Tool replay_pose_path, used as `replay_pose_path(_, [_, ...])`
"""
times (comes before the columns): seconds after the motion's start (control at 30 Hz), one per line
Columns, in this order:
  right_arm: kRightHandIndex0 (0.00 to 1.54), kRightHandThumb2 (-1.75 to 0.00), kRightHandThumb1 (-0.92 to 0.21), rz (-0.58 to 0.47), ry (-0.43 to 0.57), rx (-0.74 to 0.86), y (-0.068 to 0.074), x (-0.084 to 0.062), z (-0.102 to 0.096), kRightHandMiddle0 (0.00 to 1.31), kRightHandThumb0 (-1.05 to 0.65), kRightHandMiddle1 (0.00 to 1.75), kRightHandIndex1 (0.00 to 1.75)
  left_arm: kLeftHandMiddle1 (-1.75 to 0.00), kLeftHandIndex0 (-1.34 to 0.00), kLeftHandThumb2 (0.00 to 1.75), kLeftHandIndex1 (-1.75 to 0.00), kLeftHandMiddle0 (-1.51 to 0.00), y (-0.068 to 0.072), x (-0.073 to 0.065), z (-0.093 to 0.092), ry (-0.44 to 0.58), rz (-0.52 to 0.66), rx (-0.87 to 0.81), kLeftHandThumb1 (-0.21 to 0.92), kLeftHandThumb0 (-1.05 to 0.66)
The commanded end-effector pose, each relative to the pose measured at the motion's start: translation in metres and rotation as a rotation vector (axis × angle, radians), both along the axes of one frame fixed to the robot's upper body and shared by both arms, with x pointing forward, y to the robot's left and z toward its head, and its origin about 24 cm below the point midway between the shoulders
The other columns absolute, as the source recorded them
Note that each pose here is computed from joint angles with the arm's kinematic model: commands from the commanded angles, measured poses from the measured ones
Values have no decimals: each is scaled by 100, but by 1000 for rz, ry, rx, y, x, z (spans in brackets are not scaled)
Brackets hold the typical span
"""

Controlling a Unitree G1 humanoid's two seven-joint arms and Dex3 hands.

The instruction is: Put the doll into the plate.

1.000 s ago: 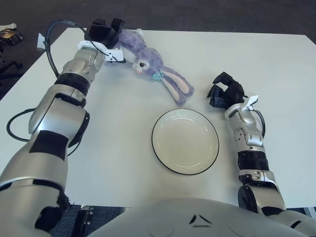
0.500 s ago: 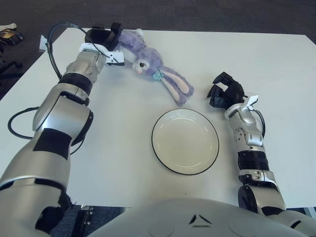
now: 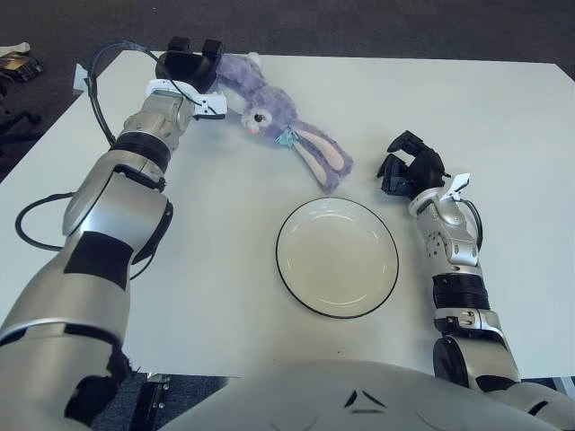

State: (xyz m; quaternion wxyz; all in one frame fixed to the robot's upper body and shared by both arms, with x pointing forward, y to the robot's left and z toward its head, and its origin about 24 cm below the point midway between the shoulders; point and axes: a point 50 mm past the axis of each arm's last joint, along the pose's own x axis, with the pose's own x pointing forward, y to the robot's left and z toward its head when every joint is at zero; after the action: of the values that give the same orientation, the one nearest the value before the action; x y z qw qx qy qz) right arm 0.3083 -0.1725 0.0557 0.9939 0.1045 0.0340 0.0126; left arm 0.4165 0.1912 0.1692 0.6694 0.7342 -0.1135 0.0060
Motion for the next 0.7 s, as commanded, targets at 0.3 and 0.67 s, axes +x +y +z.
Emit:
replay_pose_path(0.3, [79, -158, -5, -1, 179, 13, -1, -16, -37, 66, -1, 162, 175, -35, 0, 63, -47, -11, -11, 1, 5, -63, -34, 41, 55, -81])
replay_pose_path(0.67, [79, -158, -6, 2, 183, 14, 0, -16, -37, 65, -1, 162, 175, -30, 0, 62, -63, -19, -16, 0, 5, -29, -104, 27, 57, -77])
